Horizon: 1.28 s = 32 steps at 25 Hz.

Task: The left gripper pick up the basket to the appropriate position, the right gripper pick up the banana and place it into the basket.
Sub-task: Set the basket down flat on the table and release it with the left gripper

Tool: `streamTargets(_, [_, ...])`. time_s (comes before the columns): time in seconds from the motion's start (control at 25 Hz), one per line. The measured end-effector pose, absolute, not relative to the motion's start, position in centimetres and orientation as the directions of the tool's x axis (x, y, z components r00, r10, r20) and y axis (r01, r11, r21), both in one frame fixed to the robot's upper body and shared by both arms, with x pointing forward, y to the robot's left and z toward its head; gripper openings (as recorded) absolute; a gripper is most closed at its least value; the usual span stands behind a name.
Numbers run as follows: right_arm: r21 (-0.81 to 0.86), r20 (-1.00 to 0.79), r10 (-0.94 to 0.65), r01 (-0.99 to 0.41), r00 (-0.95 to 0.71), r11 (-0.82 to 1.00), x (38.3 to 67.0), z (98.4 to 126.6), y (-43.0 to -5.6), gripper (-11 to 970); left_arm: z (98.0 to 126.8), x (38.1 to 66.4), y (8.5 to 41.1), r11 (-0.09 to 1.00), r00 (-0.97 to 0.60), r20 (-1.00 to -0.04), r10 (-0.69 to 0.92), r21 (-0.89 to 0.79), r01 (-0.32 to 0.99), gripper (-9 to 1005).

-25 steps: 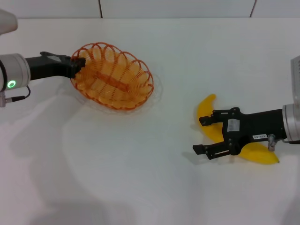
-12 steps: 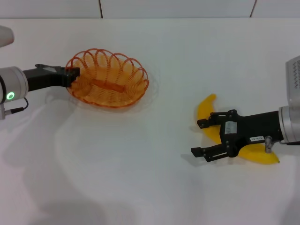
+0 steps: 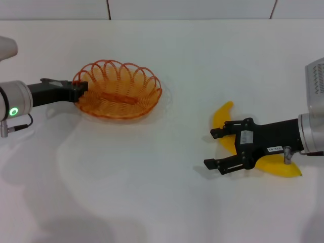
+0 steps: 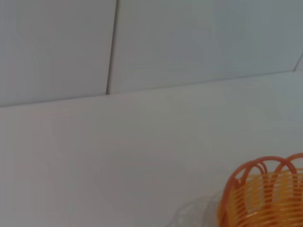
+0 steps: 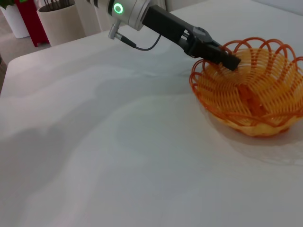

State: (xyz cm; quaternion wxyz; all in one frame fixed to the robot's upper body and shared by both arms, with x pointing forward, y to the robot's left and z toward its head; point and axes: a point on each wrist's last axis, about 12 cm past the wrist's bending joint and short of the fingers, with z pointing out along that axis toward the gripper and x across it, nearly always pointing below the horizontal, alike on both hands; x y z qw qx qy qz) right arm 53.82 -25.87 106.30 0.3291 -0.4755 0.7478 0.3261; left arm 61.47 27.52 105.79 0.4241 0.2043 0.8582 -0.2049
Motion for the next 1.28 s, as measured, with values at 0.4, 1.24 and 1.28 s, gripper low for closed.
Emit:
streamTargets(0.4, [0.175,-0.802,-0.496,-0.926,-0.331,0.335,53.81,106.3,-25.87,861,105.56,61.47,27.55,0.84,-0.562,-0.807,0.181,-0.17,0.516,97])
streamTargets(1.24, [0.182,-0.801,-0.495,-0.925,-0.336,0.334,53.77,106.19,-25.81,858,105.48,61.4,27.16,0.831,-0.556,-0.809,0.192,-0.167,0.53,382])
streamTargets(1.28, [0.182,-0.801,-0.495,-0.925,-0.336,0.334,53.78,106.19,-25.81,858,105.46,61.39,27.15,0.831,-0.556,-0.808,0.192,-0.167,0.53,462])
